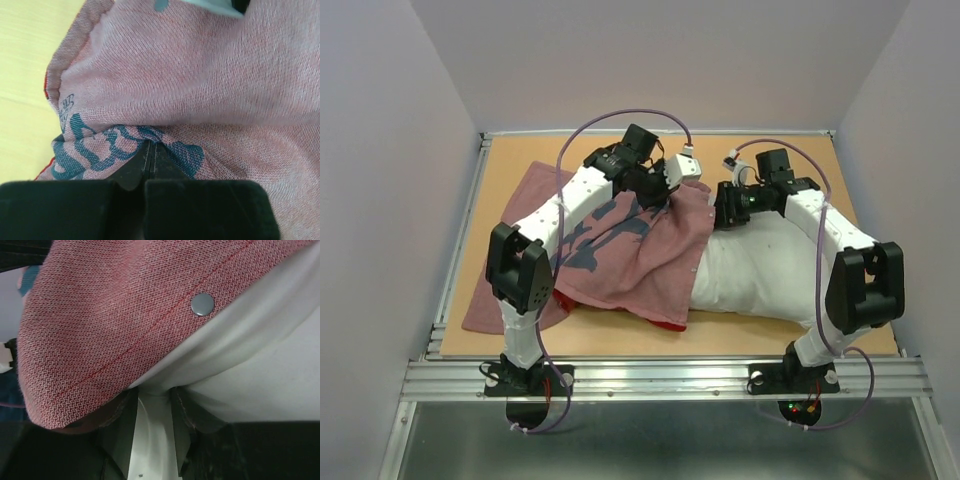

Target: Put the pillow into the pillowcase

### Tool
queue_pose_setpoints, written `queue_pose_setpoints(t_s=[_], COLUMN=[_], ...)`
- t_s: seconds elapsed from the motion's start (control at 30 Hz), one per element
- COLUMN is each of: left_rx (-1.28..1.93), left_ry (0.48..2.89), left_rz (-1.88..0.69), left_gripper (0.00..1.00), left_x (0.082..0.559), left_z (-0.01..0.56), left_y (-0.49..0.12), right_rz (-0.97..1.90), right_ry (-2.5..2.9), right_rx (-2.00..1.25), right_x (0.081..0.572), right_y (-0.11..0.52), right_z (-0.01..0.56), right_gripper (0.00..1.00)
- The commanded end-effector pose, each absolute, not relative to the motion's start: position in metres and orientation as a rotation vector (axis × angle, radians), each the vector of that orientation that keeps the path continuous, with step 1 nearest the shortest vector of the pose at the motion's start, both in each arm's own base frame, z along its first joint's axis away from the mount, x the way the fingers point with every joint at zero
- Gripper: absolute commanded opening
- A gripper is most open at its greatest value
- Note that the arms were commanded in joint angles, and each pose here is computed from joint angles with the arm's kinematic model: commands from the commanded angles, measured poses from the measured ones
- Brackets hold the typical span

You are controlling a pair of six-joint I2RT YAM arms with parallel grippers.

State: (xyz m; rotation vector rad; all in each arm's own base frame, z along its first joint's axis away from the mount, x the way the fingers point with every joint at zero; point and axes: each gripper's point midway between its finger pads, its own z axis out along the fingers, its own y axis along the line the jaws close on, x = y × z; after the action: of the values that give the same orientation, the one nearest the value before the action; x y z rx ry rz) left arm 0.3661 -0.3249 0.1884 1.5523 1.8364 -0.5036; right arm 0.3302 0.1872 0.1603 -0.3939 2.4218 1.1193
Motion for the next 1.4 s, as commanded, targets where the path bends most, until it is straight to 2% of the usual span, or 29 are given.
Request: queue_pose_setpoints(t_s=[0.0, 0.07, 0.1, 0.17, 0.2, 0.23, 0.27, 0.3, 0.4, 0.43, 0.53, 0.73, 0.9, 1.0, 1.03, 1.1, 1.13, 1.17, 1.2, 1.3, 1.37], left_rx=[1.480, 1.439, 1.408, 1.341, 1.323, 1.318, 1.308, 1.308, 1.326, 1.333, 1.270, 1.105, 1.079, 1.127, 1.148, 1.178, 1.223, 1.245, 1.291, 1.343, 1.318], left_ry=[1.710, 1.726, 1.738, 1.730, 1.719, 1.700, 1.680, 1.678, 1.718, 1.737, 1.843, 1.957, 1.992, 2.021, 2.021, 2.012, 1.988, 1.968, 1.925, 1.781, 1.664], left_rz=[-0.464, -0.422, -0.403, -0.386, -0.379, -0.395, -0.417, -0.435, -0.523, -0.553, -0.631, -0.528, -0.438, -0.390, -0.411, -0.461, -0.537, -0.569, -0.640, -0.777, -0.858], left_gripper=[0.00, 0.13, 0.28, 0.43, 0.59, 0.66, 0.78, 0.80, 0.91, 0.99, 0.99, 0.99, 0.99, 0.67, 0.44, 0.17, 0.00, 0.00, 0.00, 0.00, 0.00], left_x=[0.367, 0.367, 0.369, 0.365, 0.362, 0.357, 0.345, 0.339, 0.313, 0.308, 0.300, 0.326, 0.352, 0.359, 0.357, 0.354, 0.346, 0.342, 0.332, 0.310, 0.302], left_z=[0.239, 0.251, 0.258, 0.287, 0.299, 0.310, 0.326, 0.330, 0.326, 0.322, 0.301, 0.278, 0.261, 0.243, 0.240, 0.238, 0.239, 0.241, 0.246, 0.275, 0.302], left_y=[-0.318, -0.299, -0.289, -0.275, -0.272, -0.272, -0.274, -0.277, -0.297, -0.303, -0.330, -0.369, -0.384, -0.387, -0.390, -0.399, -0.410, -0.416, -0.432, -0.471, -0.497], right_rz=[1.334, 1.314, 1.301, 1.233, 1.209, 1.179, 1.126, 1.044, 0.858, 0.804, 0.574, 0.313, 0.342, 0.469, 0.506, 0.593, 0.697, 0.751, 0.860, 0.998, 1.063], right_ry=[2.297, 2.299, 2.295, 2.267, 2.254, 2.231, 2.196, 2.182, 2.128, 2.142, 2.183, 2.423, 2.517, 2.575, 2.590, 2.602, 2.591, 2.579, 2.562, 2.493, 2.445], right_rx=[-0.440, -0.437, -0.439, -0.428, -0.424, -0.418, -0.396, -0.365, -0.274, -0.233, -0.177, -0.083, -0.099, -0.149, -0.154, -0.179, -0.201, -0.208, -0.189, -0.179, -0.181], right_x=[0.330, 0.325, 0.322, 0.319, 0.319, 0.319, 0.321, 0.327, 0.337, 0.337, 0.341, 0.324, 0.314, 0.304, 0.302, 0.299, 0.298, 0.300, 0.302, 0.316, 0.326], right_y=[0.219, 0.217, 0.215, 0.208, 0.205, 0.200, 0.189, 0.178, 0.143, 0.129, 0.094, 0.020, 0.015, 0.030, 0.034, 0.043, 0.054, 0.060, 0.072, 0.086, 0.094], right_z=[0.204, 0.203, 0.205, 0.217, 0.222, 0.231, 0.246, 0.252, 0.283, 0.283, 0.275, 0.204, 0.170, 0.149, 0.143, 0.136, 0.135, 0.135, 0.137, 0.156, 0.168], right_gripper=[0.37, 0.38, 0.38, 0.43, 0.45, 0.48, 0.51, 0.61, 0.77, 0.80, 0.88, 0.93, 0.95, 0.88, 0.81, 0.69, 0.57, 0.50, 0.39, 0.21, 0.16])
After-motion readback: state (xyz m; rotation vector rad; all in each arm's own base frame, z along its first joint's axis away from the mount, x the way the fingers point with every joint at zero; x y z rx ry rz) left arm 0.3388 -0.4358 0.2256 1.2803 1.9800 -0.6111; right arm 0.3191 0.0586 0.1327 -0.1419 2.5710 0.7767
